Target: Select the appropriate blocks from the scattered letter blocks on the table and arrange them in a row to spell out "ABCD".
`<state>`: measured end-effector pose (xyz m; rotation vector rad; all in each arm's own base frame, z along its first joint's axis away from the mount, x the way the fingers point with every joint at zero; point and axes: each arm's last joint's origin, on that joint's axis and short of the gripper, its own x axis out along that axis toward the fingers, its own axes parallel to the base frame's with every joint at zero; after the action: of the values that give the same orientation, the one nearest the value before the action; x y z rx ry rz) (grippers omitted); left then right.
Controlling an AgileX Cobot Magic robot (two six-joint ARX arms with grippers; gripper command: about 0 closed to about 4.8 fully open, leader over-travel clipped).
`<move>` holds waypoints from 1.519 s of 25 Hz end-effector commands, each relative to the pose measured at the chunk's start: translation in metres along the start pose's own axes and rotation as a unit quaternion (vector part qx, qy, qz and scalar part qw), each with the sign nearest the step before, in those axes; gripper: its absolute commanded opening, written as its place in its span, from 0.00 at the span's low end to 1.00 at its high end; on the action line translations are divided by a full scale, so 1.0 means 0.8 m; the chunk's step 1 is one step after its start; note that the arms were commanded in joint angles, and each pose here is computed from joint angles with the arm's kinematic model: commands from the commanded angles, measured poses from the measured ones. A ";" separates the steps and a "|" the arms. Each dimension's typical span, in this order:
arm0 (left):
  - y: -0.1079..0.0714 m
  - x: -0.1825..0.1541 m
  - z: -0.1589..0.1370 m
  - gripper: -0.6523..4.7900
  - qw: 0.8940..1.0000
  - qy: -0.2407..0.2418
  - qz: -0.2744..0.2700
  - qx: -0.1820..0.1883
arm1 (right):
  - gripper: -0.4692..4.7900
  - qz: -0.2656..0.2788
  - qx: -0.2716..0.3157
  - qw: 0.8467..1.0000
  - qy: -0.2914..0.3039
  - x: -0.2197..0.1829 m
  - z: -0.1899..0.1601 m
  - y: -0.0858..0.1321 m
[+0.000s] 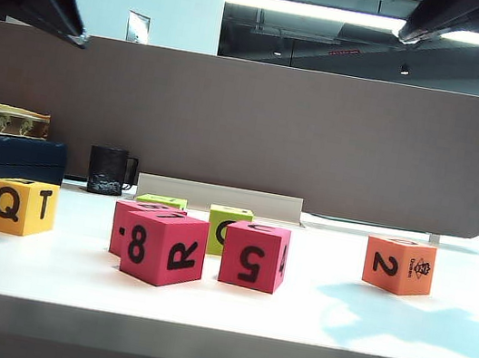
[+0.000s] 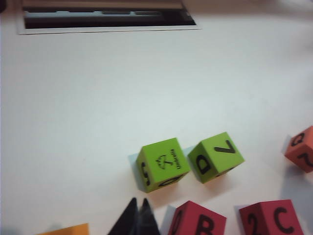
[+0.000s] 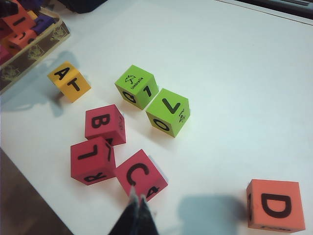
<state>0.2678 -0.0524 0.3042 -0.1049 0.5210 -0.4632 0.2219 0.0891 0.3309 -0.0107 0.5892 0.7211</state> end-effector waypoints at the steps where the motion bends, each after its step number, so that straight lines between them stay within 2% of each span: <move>1: -0.007 0.001 0.006 0.11 1.000 -0.006 -0.012 0.010 | 0.09 0.003 -0.014 1.000 0.008 0.006 0.007 0.002; 6: -0.023 0.005 0.002 0.11 0.999 0.012 -0.032 0.016 | 0.09 0.001 -0.019 0.999 0.042 0.016 0.009 0.003; 11: -0.049 0.008 -0.002 0.11 0.997 0.049 -0.061 0.025 | 0.09 0.002 -0.019 0.998 0.057 0.023 0.008 0.004; 18: -0.066 0.008 0.003 0.11 0.994 0.068 -0.078 0.034 | 0.09 0.005 -0.021 0.998 0.060 0.025 0.007 0.007; 25: -0.072 0.004 0.013 0.11 0.991 0.094 -0.079 0.046 | 0.09 0.016 -0.023 0.997 0.078 0.027 0.003 0.015; 29: -0.073 0.003 0.010 0.11 0.989 0.111 -0.072 0.065 | 0.09 0.021 -0.022 0.995 0.094 0.028 0.000 0.019; 38: -0.104 0.010 -0.004 0.11 0.979 0.147 -0.097 0.101 | 0.09 0.020 -0.021 0.994 0.106 0.028 -0.003 0.022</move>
<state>0.2401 -0.1251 0.3138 0.0942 0.7683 -0.7058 0.2234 0.1148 0.3180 -0.1089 0.7925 0.7725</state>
